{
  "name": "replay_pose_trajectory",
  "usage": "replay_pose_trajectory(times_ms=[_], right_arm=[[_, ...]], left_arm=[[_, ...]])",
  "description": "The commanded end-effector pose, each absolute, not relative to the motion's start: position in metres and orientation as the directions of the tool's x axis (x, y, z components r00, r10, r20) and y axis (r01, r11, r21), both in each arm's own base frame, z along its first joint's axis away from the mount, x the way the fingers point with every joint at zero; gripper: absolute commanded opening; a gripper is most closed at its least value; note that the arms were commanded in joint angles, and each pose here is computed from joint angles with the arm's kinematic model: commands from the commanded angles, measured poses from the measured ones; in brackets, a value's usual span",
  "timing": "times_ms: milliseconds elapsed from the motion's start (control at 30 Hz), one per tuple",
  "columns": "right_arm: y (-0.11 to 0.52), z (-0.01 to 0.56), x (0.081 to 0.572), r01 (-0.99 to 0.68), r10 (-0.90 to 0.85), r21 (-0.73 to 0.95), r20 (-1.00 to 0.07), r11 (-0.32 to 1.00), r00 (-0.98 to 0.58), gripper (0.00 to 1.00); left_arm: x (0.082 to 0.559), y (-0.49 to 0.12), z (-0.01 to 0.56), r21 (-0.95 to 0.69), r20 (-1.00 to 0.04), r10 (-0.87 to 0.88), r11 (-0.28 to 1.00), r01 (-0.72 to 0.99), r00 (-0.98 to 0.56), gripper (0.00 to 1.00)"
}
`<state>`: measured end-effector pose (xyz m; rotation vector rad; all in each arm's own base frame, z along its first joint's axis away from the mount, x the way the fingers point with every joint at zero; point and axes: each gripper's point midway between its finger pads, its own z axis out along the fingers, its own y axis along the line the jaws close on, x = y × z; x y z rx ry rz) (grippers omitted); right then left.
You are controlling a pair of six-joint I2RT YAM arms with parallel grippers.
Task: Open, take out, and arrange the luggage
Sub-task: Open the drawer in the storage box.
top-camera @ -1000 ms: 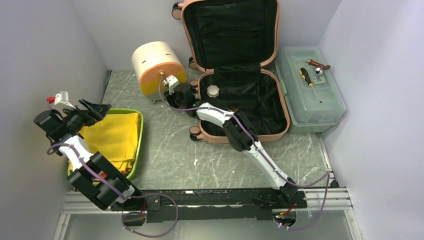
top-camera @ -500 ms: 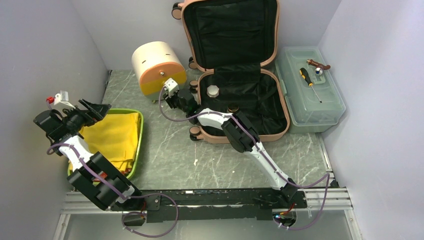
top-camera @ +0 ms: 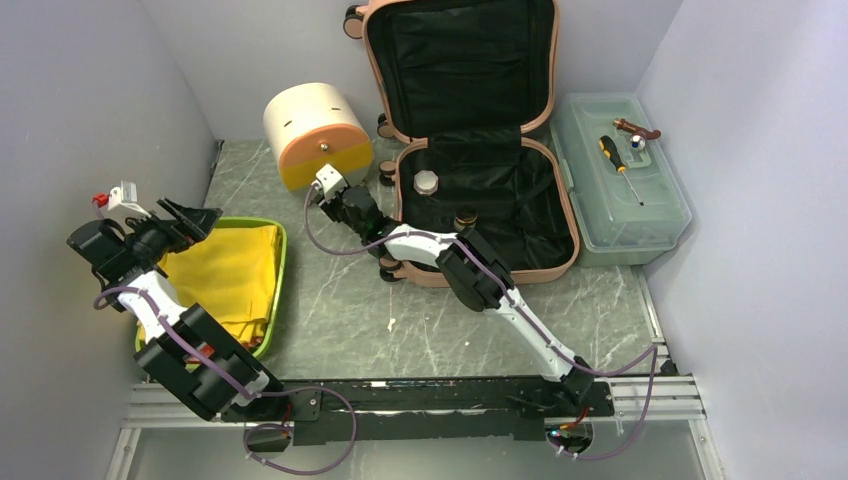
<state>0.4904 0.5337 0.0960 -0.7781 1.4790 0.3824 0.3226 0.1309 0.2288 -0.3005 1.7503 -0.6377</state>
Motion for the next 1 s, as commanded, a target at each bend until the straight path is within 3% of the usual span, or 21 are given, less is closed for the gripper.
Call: replay_pose_trajectory(times_ms=[0,967], right_arm=[[0.532,0.105,0.501,-0.633,-0.219,-0.204,-0.974,0.747,0.054,0.44],[0.529,0.101,0.519,-0.633,-0.197,-0.128,-0.98,0.764,-0.04,0.42]], left_arm=[[0.321,0.131,0.238,-0.516,-0.845,-0.473,0.843,0.151,-0.25,0.99],[0.322,0.132,0.234,-0.526,-0.838,-0.481,0.837,0.149,-0.256,0.99]])
